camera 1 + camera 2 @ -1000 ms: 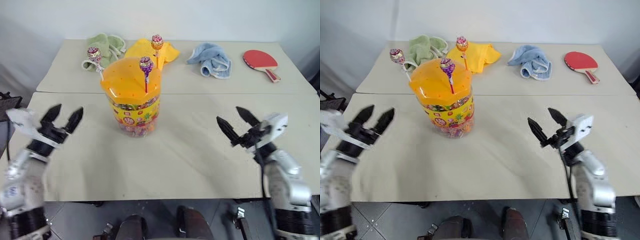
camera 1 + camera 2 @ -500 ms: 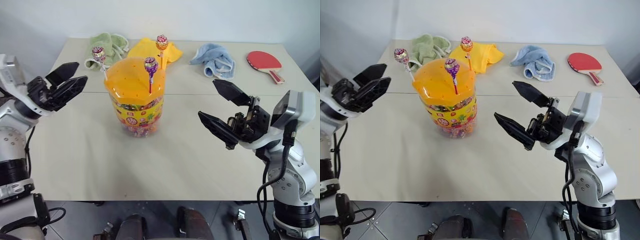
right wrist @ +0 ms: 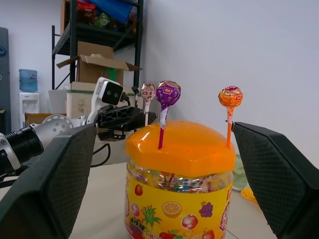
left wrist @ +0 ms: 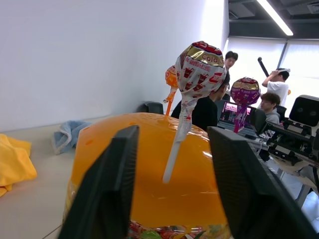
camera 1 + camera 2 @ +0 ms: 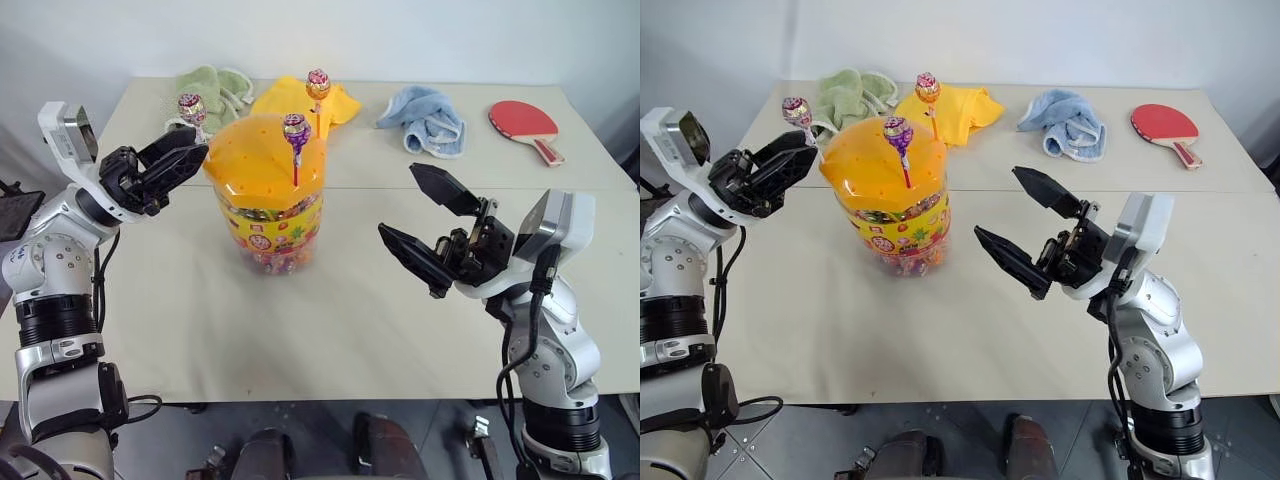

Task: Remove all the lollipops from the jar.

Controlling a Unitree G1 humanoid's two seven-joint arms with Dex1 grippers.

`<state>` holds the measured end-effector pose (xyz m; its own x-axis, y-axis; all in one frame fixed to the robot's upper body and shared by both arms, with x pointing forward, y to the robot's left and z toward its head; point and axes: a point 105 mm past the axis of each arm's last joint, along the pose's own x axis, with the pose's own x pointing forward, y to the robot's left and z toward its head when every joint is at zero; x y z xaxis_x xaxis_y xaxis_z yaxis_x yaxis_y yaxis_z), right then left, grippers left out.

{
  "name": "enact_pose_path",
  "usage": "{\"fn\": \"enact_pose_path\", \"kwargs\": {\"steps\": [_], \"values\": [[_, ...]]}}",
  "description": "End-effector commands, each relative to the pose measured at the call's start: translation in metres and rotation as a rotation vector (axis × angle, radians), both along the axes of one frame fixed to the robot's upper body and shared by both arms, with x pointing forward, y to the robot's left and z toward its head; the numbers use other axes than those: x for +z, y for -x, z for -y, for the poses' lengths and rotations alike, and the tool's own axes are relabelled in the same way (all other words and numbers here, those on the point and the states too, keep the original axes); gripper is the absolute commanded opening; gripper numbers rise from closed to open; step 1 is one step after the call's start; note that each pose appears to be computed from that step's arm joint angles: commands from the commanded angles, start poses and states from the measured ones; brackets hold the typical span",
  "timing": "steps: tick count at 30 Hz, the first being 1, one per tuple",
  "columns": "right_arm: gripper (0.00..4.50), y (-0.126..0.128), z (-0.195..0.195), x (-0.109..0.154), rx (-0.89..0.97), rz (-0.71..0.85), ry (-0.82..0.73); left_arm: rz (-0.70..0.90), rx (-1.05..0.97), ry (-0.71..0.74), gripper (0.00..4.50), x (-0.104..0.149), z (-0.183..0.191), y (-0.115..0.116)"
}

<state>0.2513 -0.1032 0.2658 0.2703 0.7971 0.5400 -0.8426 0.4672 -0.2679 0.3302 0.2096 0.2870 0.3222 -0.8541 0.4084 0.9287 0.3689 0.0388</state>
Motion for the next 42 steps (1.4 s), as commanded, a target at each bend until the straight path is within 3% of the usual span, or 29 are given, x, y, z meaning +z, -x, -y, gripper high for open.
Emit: {"fn": "enact_pose_path", "kwargs": {"steps": [1,4,11,14,18,21,27,31,36,41,42], "values": [[4.50,0.008,-0.001,0.009,0.010,0.057,-0.024,0.035,-0.011,-0.008,0.90,0.009,-0.001,0.004],[4.50,0.008,-0.001,0.008,0.016,0.058,-0.026,0.047,-0.035,0.008,0.05,0.011,0.001,0.005],[4.50,0.007,-0.004,0.016,0.033,0.092,-0.055,0.065,-0.054,0.041,0.02,0.019,0.003,0.005],[4.50,0.009,-0.009,0.020,0.061,0.103,-0.061,0.079,-0.037,0.149,0.02,0.034,-0.006,0.005],[4.50,0.008,-0.010,0.022,0.083,0.112,-0.044,0.109,0.112,0.349,0.02,0.063,-0.038,0.001],[4.50,0.008,-0.011,0.019,0.102,0.126,0.015,0.068,0.295,0.386,0.02,0.068,-0.071,-0.001],[4.50,0.009,-0.013,-0.002,0.180,0.142,0.231,-0.266,0.643,0.011,0.02,0.001,-0.118,0.009],[4.50,0.007,-0.011,-0.010,0.211,0.118,0.260,-0.426,0.726,-0.095,0.02,-0.031,-0.134,0.030],[4.50,0.007,-0.015,-0.023,0.251,0.102,0.296,-0.519,0.729,-0.370,0.02,-0.086,-0.129,0.055],[4.50,0.005,-0.015,-0.030,0.238,0.099,0.325,-0.511,0.755,-0.449,0.02,-0.102,-0.130,0.058],[4.50,0.005,-0.014,-0.032,0.232,0.096,0.328,-0.495,0.745,-0.430,0.20,-0.100,-0.128,0.057]]}}
